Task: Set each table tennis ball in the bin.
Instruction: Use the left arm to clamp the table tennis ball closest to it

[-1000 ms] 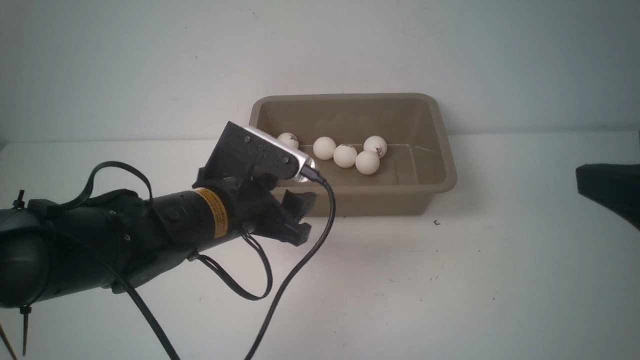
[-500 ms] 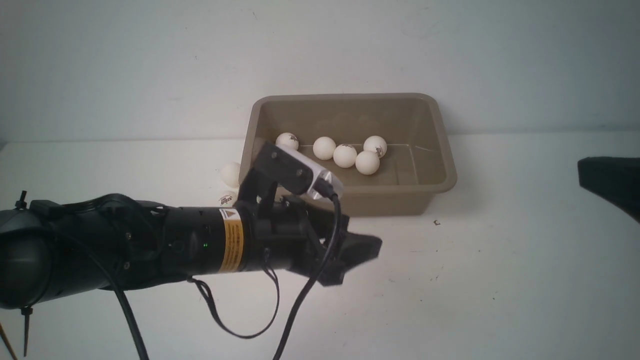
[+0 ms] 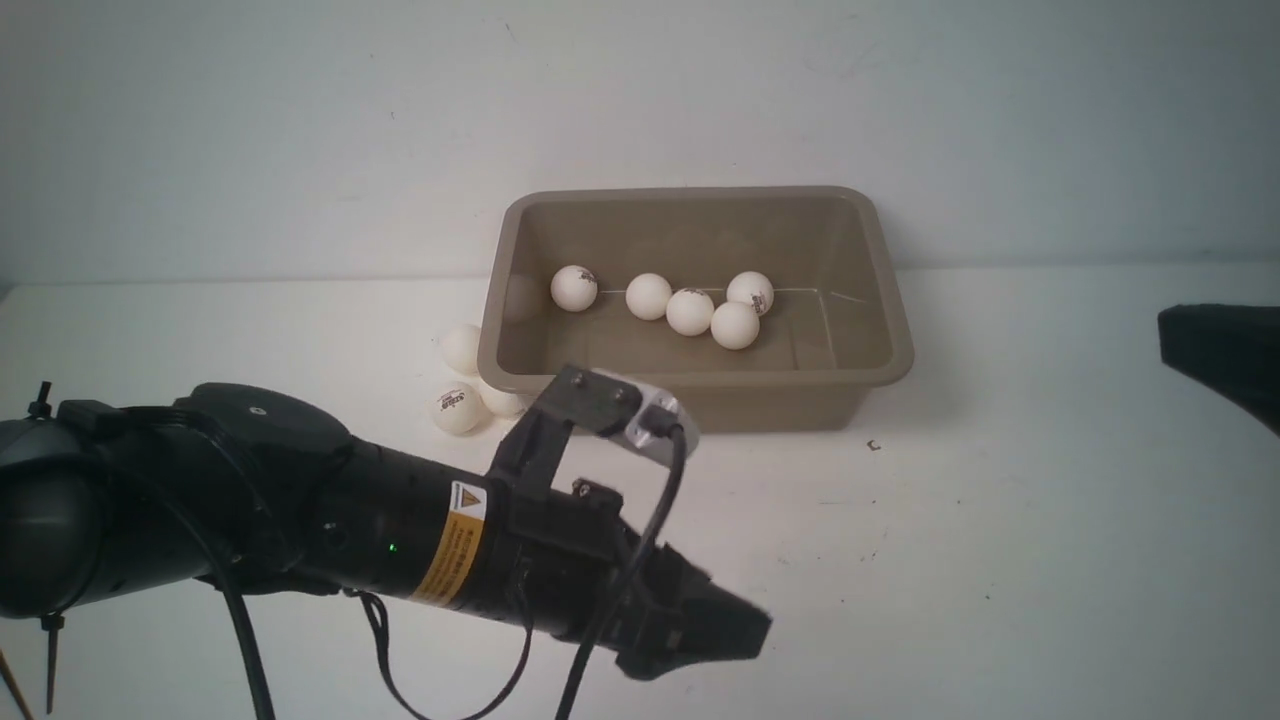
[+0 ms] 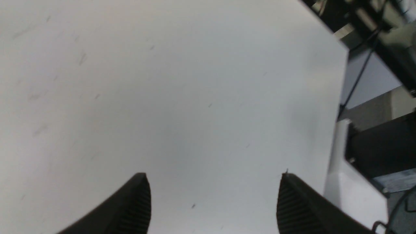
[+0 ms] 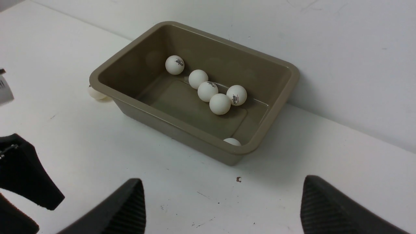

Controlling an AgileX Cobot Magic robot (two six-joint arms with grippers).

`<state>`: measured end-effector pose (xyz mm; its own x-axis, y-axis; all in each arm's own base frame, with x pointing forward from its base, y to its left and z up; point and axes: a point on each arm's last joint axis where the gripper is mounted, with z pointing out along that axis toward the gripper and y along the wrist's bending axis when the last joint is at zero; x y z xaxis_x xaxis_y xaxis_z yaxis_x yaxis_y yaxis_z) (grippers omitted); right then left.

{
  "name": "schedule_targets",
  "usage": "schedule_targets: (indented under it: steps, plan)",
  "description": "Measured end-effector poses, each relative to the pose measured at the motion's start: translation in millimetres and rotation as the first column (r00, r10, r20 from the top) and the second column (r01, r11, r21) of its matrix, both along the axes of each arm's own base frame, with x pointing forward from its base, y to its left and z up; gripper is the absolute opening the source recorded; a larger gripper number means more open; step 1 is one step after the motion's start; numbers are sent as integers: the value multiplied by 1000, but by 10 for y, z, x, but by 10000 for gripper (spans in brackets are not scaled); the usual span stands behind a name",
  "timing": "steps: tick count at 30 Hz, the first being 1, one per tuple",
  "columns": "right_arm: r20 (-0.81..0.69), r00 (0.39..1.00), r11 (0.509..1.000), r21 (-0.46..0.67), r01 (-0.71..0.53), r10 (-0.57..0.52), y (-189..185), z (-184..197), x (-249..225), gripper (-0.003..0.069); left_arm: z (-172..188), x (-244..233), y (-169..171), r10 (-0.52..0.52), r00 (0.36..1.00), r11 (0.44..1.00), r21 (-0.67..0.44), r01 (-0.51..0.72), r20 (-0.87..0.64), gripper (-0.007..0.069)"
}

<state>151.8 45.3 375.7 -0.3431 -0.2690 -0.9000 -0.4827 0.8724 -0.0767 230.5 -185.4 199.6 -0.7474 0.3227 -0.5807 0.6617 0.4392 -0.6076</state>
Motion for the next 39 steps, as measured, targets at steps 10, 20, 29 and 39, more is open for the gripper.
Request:
schedule_targets:
  steps: [10,20,29,39]
  plan:
    - [1,1000,1000,0,1,-1,0,1,1,582,-89,137,89,160,986,978,124,-165,46,468]
    - [8,1000,1000,2,5,-5,-3,6,5,582,320,337,-68,-20,950,999,52,4,312,468]
    - [8,1000,1000,2,5,-5,-3,6,5,582,319,858,440,240,744,845,244,-477,623,468]
    - [10,1000,1000,-1,2,-2,-2,7,5,582,407,1114,1192,204,500,463,367,-807,841,468]
